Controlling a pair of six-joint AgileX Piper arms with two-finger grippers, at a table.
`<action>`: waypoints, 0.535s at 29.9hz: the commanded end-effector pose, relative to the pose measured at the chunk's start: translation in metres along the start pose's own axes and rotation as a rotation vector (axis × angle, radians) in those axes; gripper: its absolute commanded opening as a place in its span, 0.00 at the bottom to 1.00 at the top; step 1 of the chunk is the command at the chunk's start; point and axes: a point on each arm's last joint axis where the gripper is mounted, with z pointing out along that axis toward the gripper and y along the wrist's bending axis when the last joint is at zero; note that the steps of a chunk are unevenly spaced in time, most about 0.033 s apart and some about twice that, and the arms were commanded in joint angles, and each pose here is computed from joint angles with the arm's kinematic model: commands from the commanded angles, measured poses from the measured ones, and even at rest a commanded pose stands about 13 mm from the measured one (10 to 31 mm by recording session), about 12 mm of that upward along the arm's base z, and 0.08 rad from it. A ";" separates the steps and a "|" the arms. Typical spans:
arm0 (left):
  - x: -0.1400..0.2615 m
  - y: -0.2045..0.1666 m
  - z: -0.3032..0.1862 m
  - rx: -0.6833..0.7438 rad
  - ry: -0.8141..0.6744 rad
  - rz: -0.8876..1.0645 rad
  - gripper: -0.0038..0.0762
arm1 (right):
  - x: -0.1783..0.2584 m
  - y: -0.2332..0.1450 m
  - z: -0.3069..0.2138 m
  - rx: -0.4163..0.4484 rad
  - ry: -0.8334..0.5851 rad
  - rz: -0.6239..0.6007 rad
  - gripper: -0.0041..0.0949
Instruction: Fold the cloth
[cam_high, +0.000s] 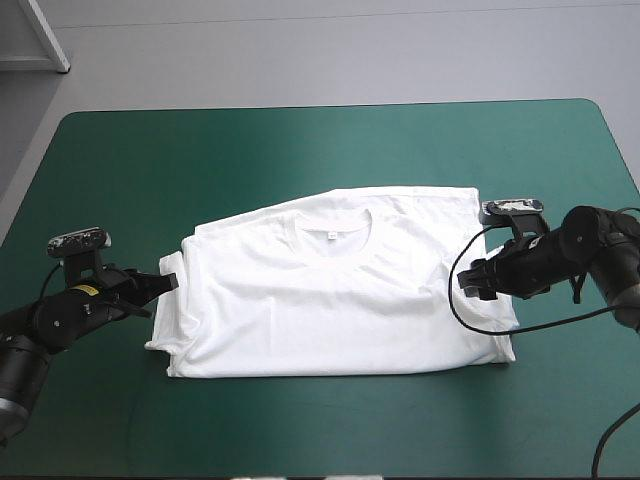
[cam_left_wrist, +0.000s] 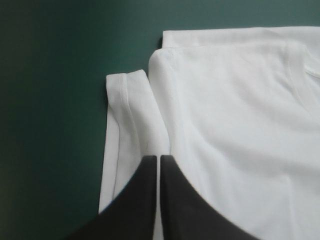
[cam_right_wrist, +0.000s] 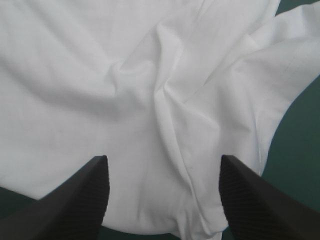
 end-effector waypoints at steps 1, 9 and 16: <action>-0.010 -0.004 -0.010 0.013 -0.060 0.021 0.07 | -0.008 0.007 -0.020 -0.010 -0.086 -0.020 0.65; -0.012 -0.003 -0.011 0.003 -0.073 0.188 0.23 | -0.007 0.009 -0.023 -0.021 -0.059 -0.023 0.65; -0.012 0.003 -0.009 -0.060 -0.062 0.148 0.76 | -0.006 0.010 -0.023 -0.032 -0.041 -0.021 0.64</action>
